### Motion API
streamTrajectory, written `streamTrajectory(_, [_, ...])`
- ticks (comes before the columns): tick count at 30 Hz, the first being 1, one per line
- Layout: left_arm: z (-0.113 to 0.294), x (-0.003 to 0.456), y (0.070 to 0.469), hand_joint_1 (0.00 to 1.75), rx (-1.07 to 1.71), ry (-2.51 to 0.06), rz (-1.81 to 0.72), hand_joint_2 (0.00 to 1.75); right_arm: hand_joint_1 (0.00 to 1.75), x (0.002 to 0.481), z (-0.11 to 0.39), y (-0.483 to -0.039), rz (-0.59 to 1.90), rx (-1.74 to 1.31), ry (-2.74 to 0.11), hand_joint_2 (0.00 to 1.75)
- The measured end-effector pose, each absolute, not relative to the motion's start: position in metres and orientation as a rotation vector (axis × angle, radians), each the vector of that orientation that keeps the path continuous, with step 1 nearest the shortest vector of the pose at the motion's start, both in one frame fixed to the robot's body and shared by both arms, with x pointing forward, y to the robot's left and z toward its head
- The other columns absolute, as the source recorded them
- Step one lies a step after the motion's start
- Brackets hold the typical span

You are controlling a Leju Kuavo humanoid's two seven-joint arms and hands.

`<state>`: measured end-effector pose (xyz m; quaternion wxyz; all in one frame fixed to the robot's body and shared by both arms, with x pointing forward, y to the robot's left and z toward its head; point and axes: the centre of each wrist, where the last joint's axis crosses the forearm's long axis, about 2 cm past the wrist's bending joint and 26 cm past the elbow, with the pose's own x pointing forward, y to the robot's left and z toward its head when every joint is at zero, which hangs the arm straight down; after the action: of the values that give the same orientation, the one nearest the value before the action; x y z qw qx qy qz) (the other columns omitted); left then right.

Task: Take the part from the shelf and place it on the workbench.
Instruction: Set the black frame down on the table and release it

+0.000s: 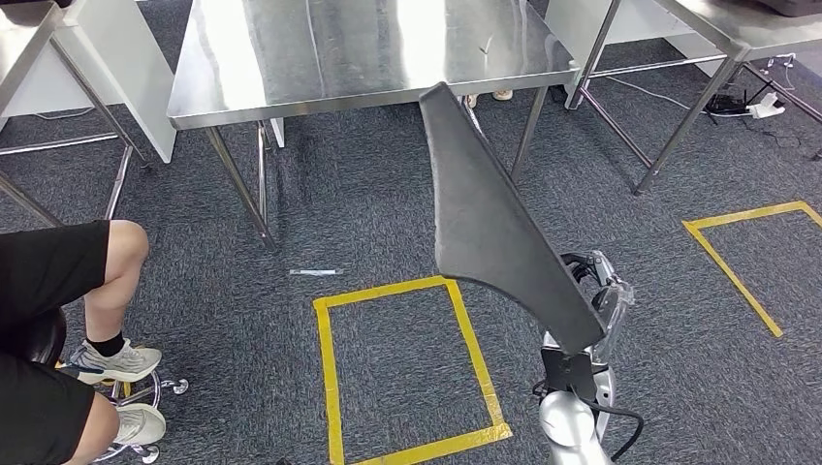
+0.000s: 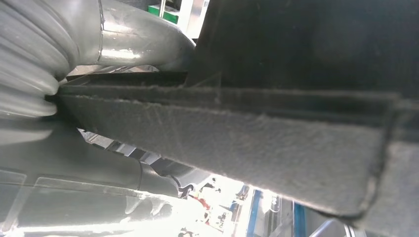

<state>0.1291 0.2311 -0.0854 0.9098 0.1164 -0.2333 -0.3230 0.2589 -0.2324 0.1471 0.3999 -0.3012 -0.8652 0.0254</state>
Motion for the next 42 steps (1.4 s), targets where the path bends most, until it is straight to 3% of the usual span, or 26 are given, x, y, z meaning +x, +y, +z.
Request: streamTrajectory(42, [-0.0825,0.1374,0.2295,0.0,0.242,-0.494,-0.671,1.75,1.75,0.2606,0.1495,-0.2349,0.062,-0.774,-2.198,1.75])
